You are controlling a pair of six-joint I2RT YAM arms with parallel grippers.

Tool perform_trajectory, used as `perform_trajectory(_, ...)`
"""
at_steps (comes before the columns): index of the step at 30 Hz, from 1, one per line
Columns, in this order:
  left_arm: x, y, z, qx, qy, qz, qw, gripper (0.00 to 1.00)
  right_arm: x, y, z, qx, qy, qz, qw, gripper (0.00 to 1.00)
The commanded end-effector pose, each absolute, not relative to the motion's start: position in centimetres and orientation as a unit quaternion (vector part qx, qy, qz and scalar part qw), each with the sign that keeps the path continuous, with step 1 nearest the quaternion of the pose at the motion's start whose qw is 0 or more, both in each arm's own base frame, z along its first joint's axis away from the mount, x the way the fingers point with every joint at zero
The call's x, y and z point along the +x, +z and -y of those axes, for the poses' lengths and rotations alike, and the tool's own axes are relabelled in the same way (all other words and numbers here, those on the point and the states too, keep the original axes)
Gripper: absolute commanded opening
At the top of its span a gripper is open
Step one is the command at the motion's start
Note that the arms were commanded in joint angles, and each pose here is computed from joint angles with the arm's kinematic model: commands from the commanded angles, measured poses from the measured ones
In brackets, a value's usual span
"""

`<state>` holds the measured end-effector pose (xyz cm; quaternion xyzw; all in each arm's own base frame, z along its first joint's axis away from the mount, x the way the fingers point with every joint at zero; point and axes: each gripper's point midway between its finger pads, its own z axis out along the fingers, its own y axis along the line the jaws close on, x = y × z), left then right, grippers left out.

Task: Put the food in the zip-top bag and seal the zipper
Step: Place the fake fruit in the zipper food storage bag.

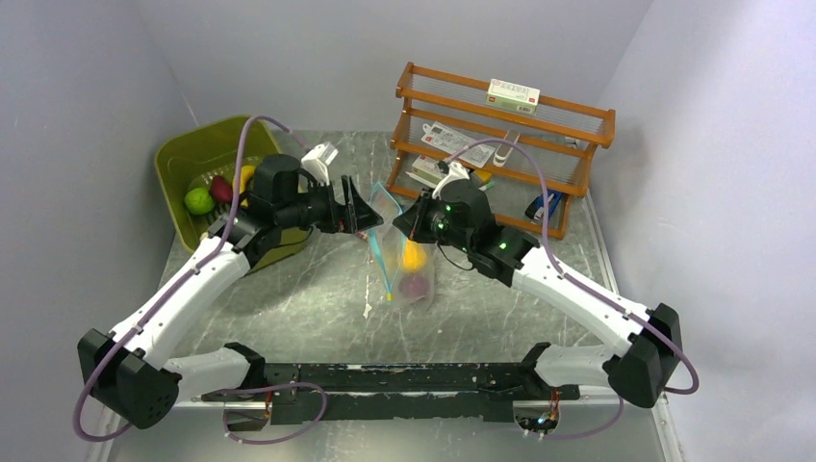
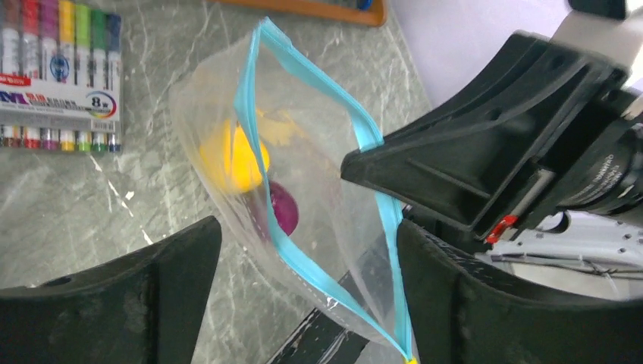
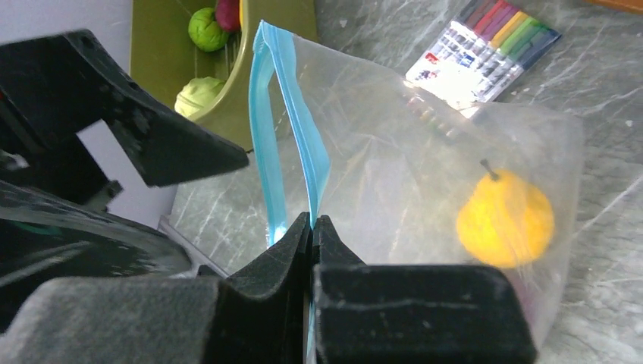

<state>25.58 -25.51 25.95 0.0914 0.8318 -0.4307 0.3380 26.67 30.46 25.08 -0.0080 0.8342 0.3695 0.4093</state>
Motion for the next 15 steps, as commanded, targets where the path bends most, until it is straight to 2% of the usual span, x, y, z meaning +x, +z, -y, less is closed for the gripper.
perform_trajectory(1, 26.5, 29.2, 24.6, 0.116, -0.397, -0.821, 0.393, 0.94, 26.3, 26.2, -28.9, -0.019, 0.351, -0.827, 0.438, 0.0)
perform_trajectory(5, 27.9, 31.1, 22.7, 0.105, -0.337, -0.83, 0.433, 1.0, 25.9, 26.5, -27.4, -0.029, 0.333, -0.824, 0.458, 0.0)
perform_trajectory(15, 31.9, 34.7, 15.9, 0.05, -0.151, -0.821, 0.548, 0.98, 24.7, 29.5, -24.5, -0.028, 0.329, -0.799, 0.503, 0.0)
